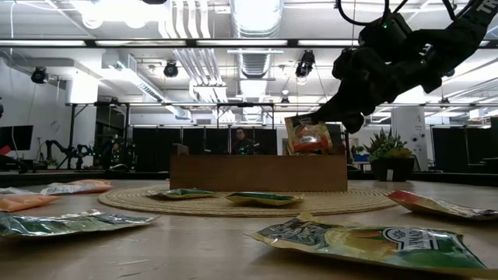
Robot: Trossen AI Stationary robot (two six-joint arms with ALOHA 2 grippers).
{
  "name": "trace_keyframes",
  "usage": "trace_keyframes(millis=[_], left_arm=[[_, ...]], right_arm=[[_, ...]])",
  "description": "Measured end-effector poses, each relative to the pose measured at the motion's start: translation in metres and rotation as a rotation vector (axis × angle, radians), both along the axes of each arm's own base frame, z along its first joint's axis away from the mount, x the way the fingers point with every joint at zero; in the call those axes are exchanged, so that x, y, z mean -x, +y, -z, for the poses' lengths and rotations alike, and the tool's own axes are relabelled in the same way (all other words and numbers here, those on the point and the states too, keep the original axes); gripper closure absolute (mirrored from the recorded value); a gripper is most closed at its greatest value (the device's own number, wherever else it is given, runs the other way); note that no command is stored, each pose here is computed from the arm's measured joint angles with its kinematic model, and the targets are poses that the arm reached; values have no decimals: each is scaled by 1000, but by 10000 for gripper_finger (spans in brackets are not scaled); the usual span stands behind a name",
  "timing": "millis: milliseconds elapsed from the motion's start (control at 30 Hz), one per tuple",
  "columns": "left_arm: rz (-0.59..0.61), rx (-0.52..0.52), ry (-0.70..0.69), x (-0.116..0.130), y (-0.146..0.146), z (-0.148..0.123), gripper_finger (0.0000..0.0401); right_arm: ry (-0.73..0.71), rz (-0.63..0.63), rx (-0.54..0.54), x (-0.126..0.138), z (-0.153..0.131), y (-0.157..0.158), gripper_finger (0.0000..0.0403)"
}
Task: Pick & Place Tea
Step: Put the orange tea bag into the right section of the wooden organizer
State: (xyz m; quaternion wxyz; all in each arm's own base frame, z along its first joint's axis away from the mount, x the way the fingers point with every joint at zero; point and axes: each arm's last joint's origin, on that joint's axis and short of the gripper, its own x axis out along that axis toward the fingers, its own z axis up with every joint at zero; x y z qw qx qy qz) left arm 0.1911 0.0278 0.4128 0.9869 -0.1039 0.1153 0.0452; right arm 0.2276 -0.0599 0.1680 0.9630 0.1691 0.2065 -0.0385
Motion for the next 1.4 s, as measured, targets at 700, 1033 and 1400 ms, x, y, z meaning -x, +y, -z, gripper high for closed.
trace_keyframes(millis=[700, 1033, 1400], left_arm=[[2, -17, -43, -1, 0, -4, 399], [-1, -1, -44, -1, 0, -4, 399], [-3, 8, -44, -1, 0, -4, 399]], right_arm=[[10, 24, 7, 1, 2, -1, 395], [24, -16, -53, -11, 24, -3, 395], [18, -20, -56, -13, 26, -3, 395]])
